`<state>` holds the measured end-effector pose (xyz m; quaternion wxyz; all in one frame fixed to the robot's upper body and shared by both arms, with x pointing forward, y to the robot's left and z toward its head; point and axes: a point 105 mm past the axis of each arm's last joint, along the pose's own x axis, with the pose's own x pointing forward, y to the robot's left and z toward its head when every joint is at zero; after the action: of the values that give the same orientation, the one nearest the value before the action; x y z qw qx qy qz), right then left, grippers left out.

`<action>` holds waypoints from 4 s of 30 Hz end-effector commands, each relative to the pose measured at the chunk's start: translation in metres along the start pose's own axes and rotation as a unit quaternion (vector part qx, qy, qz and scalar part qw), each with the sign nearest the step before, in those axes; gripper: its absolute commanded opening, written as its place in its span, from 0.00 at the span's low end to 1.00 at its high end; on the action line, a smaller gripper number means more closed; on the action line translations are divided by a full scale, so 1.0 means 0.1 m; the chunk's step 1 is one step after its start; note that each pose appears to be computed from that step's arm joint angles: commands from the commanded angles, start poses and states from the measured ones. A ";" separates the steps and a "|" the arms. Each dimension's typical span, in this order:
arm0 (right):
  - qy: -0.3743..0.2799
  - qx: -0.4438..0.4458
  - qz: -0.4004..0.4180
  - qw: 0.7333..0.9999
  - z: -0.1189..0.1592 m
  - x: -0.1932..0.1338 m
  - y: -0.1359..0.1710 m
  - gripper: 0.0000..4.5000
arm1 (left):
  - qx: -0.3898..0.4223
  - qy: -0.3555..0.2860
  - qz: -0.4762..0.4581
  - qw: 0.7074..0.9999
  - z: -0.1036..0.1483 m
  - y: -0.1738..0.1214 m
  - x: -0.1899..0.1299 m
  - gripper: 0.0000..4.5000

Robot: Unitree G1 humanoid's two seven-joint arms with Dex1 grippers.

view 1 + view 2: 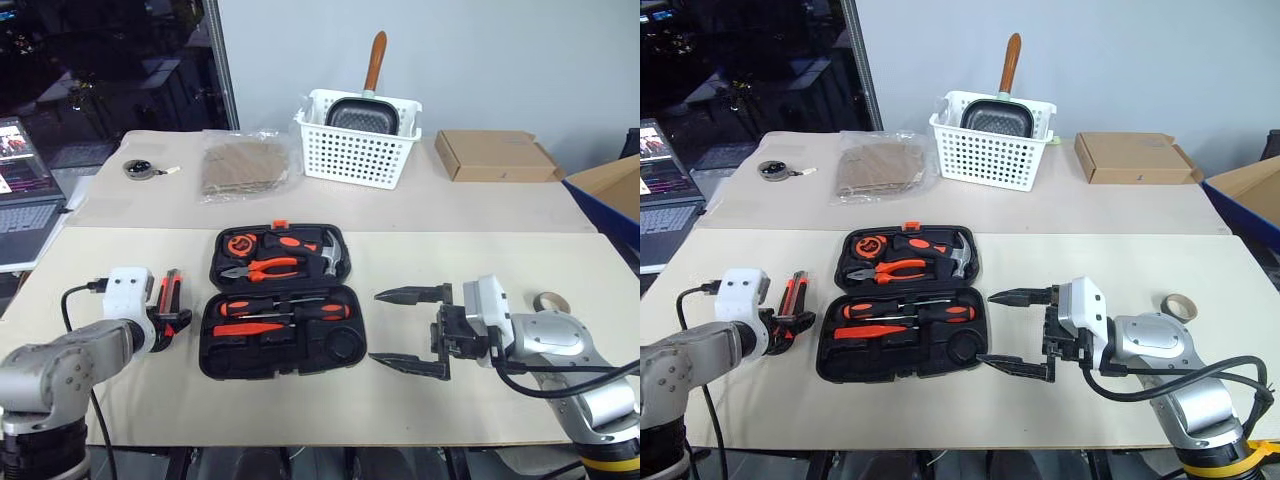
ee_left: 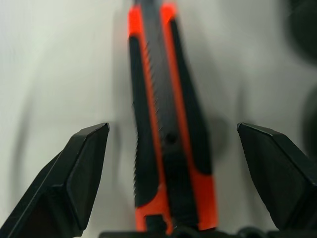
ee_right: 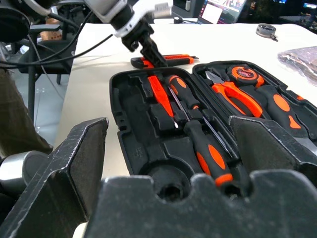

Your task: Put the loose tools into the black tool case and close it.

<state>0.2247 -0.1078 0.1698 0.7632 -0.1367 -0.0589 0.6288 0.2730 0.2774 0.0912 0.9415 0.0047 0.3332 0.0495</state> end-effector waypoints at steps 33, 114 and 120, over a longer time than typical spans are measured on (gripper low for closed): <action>0.029 -0.010 -0.034 0.999 0.06 -0.16 0.17 1.00 | 0.560 -0.059 -0.484 0.670 -0.21 -1.21 -0.38 0.38; 0.261 0.055 -0.375 0.888 -0.32 -1.31 -0.50 1.00 | 0.278 -0.262 -0.563 0.733 0.36 -1.41 -1.20 0.38; 0.378 0.106 -0.426 0.815 -0.61 -1.89 -0.68 1.00 | 0.280 -0.260 -0.616 0.689 0.46 -1.69 -1.36 0.87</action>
<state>0.2624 -0.2998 0.1404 0.9307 -0.2229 0.2390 0.1642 0.2189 0.1069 0.1986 0.7790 0.0775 0.0107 -0.6222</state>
